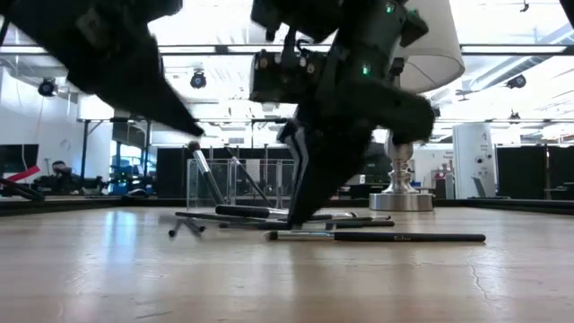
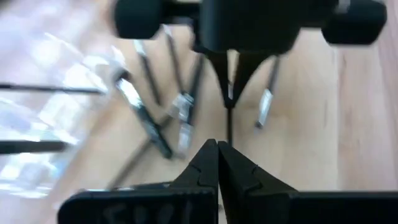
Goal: Put items in baskets/containers
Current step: Put the eyeshadow brush into the transparent organizer
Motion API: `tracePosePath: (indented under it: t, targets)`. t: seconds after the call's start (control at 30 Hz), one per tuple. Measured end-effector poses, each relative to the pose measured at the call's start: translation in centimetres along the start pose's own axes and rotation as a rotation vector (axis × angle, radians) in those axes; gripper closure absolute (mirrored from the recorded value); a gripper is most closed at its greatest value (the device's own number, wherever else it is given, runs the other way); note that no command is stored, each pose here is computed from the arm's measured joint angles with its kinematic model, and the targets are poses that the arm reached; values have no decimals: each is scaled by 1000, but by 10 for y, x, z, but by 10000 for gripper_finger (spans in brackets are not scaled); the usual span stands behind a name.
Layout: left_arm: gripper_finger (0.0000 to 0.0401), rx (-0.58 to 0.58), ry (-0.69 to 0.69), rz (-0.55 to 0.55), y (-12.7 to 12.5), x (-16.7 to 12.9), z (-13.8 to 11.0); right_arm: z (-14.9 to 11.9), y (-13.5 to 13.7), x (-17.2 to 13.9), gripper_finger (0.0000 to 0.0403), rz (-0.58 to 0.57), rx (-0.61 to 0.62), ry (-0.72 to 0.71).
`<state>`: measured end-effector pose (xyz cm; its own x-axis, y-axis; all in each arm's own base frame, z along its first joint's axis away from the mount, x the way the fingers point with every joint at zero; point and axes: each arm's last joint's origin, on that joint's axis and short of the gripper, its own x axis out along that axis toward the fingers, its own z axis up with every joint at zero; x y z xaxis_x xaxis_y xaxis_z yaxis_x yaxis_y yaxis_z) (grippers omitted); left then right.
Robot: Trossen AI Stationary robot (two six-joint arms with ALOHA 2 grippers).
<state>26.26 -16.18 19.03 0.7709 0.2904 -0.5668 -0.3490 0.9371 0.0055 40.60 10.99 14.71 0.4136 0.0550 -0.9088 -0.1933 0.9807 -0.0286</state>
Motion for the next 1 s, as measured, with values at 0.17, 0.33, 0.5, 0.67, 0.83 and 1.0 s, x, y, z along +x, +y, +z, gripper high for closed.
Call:
tracePosePath:
  t: [0.17, 0.33, 0.5, 0.67, 0.83, 1.0]
  targets:
    - [397, -102, -50, 61, 25, -32, 20, 8, -2, -23, 396, -25, 83, -74]
    - [396, -249, -56, 102, 54, -63, 29, 16, -5, -50, 396, -87, 161, -165]
    - [396, -362, -44, 70, 65, -72, 24, 11, -5, -48, 395, -58, 158, -144]
    - [396, -357, 27, -93, 49, -50, 2, 6, 2, -22, 394, 37, 93, -70]
    - [396, -375, 82, -155, 36, -32, -20, 14, 7, -20, 372, 6, 37, -100]
    - [396, -348, 104, -152, 30, -30, -28, 21, 6, -20, 315, -33, 13, -147]
